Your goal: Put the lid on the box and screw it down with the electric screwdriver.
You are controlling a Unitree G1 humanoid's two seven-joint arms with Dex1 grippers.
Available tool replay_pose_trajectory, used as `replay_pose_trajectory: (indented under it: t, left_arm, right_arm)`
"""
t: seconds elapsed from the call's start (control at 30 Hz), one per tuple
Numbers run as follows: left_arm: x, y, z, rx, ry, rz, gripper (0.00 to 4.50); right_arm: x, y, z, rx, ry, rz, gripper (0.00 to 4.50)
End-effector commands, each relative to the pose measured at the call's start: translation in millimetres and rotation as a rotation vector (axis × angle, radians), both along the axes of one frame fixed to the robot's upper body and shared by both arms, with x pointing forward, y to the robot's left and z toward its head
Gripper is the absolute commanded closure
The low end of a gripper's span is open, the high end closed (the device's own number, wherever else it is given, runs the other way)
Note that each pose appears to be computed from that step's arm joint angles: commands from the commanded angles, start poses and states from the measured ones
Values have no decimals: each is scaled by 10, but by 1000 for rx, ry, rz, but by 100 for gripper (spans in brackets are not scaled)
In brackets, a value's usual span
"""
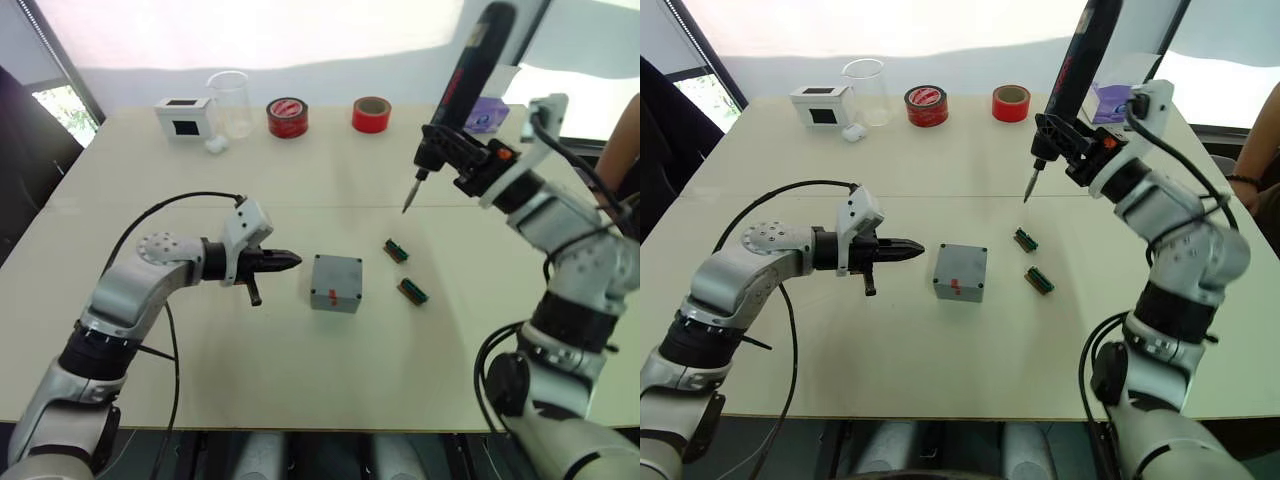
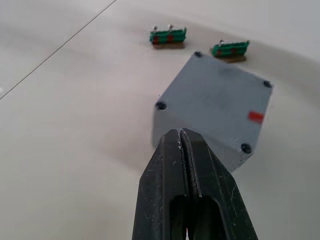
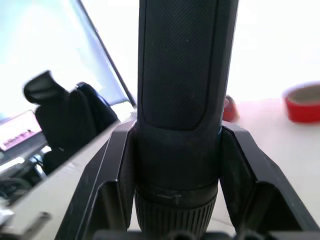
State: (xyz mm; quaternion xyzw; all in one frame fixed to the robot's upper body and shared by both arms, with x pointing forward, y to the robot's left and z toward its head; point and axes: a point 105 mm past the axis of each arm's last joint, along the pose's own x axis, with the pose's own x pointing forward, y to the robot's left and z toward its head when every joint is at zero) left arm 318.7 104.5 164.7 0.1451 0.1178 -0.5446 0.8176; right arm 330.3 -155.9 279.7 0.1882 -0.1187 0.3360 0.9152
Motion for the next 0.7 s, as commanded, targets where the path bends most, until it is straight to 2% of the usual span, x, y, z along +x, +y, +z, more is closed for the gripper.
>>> replay_pose_trajectory:
  t: [0.03,0.13,0.23,0.3,0.37,0.47,0.57,0.7]
  left_arm:
    - [-10,-95,138,-4,-62,-64,450]
    - [-7,-220,113,26,-80,-124,450]
    - [-7,-316,123,14,-76,-156,450]
    - [22,-390,49,52,-85,-170,450]
    - [58,-429,-38,96,-99,-176,450]
    - [93,-499,-89,99,-105,-181,450]
    - [41,-546,-179,123,-89,-220,450]
    - [21,-550,-212,118,-72,-230,450]
  right_arm:
    - [-166,153,120,-1,-95,2,279]
    - [-217,397,-20,-47,-113,31,279]
    - [-228,499,-87,-83,-129,37,279]
    - [-219,555,-138,-98,-135,38,279]
    - [-212,602,-187,-109,-136,41,279]
    - [-201,654,-292,-132,-132,44,279]
    - [-168,655,-422,-154,-114,32,279]
    - [-138,657,-467,-152,-114,14,279]
